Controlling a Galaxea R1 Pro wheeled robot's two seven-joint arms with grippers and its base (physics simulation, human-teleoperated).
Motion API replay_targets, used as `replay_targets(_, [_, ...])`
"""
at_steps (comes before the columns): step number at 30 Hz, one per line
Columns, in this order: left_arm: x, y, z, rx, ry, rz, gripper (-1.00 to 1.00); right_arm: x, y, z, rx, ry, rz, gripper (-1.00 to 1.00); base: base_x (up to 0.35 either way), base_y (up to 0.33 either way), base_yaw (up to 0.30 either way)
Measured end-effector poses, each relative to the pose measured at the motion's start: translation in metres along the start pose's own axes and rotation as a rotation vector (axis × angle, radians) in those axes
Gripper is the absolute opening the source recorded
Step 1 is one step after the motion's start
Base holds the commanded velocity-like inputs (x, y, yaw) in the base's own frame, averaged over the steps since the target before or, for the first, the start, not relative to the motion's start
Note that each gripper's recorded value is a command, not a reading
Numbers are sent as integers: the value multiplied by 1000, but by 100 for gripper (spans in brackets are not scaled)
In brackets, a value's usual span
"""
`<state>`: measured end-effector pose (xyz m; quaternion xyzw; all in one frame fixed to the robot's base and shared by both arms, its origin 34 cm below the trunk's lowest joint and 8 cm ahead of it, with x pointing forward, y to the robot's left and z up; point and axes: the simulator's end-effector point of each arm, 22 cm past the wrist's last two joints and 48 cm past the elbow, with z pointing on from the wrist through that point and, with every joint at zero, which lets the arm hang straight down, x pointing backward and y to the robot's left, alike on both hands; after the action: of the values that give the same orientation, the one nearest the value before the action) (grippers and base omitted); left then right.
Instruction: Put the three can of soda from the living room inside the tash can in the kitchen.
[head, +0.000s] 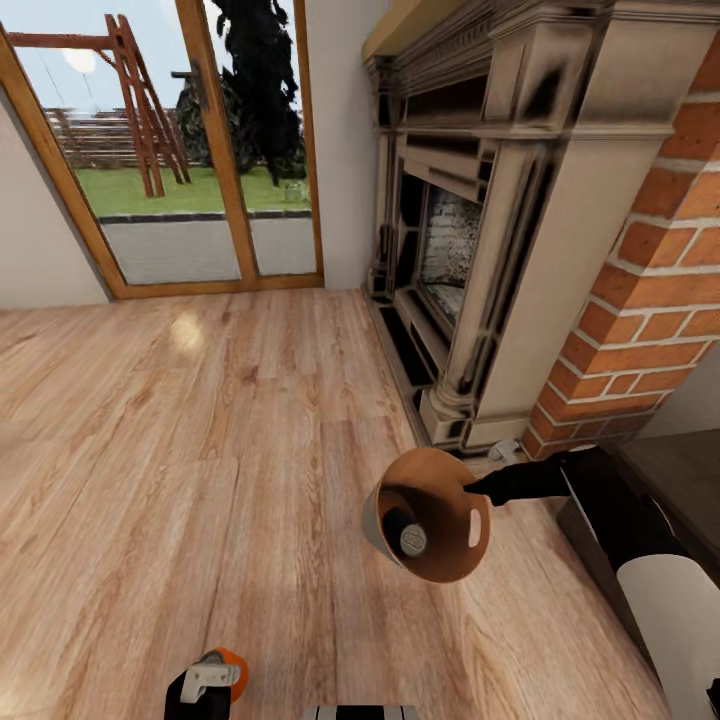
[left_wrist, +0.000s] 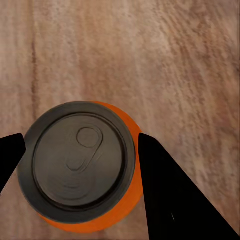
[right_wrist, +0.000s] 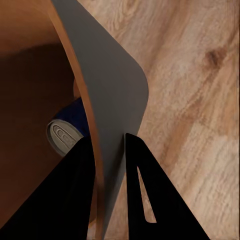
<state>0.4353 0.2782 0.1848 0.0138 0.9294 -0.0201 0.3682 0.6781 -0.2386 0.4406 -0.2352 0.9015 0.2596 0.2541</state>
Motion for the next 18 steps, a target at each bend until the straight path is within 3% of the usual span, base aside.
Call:
replay_targets(5, [0,0,0,0,0,0,-100,-5,0,-3,13,-3,-52,-100,0,0,0])
replay_targets(13, [0,0,0,0,0,0,-100,-1,-6,-4,39,17,-89,-100,0,0,0])
replay_targets(18, [-15,3,-1,-6,-29,-4,-100,-2,-8,-12,70,27,-128,-100,0,0,0])
